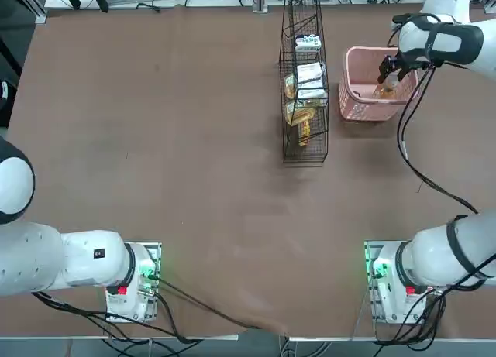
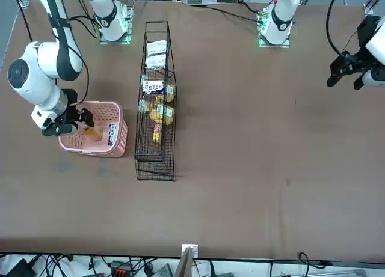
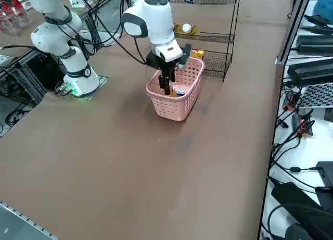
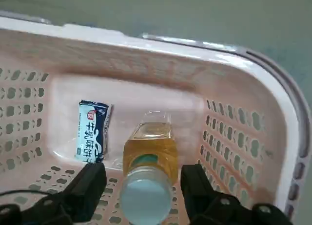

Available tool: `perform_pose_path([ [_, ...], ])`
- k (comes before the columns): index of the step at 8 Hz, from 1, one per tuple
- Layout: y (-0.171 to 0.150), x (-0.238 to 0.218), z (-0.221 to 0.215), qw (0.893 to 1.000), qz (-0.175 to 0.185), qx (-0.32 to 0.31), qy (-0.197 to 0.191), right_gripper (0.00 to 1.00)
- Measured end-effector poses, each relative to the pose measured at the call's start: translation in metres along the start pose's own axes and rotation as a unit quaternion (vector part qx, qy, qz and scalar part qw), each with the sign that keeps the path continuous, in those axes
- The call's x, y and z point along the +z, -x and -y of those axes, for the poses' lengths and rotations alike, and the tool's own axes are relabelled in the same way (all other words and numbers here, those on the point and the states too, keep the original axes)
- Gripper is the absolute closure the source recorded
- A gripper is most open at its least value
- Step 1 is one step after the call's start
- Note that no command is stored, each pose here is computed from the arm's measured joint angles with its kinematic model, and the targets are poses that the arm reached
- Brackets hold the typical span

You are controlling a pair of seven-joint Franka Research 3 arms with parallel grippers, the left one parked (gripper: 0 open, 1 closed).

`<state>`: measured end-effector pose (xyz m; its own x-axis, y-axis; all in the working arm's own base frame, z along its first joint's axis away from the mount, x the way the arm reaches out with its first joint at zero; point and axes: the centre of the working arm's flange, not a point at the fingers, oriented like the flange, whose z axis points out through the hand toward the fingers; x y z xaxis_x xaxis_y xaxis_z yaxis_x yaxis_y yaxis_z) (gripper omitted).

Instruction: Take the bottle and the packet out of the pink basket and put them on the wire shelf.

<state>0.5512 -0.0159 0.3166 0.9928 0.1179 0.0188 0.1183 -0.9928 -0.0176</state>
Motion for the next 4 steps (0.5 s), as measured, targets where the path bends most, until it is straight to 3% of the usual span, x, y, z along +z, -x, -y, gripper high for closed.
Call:
perform_pose_path([
  [4,0.001,0.014,0.000,1.000,0.013,0.000,-0.002,0.15],
])
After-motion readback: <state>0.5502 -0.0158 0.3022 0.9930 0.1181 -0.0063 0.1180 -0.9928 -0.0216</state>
